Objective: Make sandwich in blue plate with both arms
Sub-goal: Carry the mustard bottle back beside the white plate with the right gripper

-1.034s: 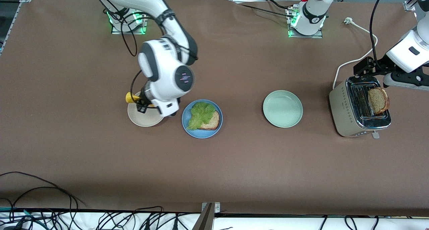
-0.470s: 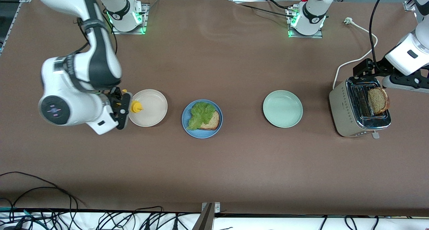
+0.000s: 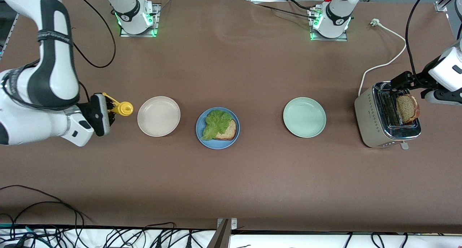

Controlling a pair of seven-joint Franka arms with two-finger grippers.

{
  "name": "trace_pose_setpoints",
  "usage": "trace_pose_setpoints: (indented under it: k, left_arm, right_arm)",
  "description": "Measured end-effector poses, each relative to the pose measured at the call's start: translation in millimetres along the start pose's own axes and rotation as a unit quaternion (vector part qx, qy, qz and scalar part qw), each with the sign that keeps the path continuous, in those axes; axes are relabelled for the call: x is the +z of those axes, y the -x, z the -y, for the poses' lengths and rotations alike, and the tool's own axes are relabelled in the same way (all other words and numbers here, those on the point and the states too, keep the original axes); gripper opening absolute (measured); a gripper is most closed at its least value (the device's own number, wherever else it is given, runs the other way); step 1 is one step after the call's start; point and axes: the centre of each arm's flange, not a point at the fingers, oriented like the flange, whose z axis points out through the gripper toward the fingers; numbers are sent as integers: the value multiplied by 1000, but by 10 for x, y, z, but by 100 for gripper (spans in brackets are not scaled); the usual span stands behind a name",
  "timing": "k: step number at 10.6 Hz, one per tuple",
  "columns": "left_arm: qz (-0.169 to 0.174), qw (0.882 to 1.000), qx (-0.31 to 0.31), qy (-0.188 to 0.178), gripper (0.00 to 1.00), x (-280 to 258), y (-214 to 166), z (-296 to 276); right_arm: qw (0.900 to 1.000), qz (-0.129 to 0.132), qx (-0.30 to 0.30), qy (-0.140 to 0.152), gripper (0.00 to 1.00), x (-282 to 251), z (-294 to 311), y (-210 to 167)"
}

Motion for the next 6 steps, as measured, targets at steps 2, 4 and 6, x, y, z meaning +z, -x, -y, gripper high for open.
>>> trace_pose_setpoints:
  k: [2,4,6]
  left_arm:
    - [1,1000,-11,-1,100,103,-45,134]
    - [-6,1000,-27,-4,100,251,-84,337]
    - [-4,1000,-25,-6,100,368,-87,560]
  right_arm:
    - [998,-43,-54,-13,10,4,2,372]
    - [990,-88,-110,-24,10,148,-70,728]
    - [977,-130,-169,-31,10,415,-164,1062]
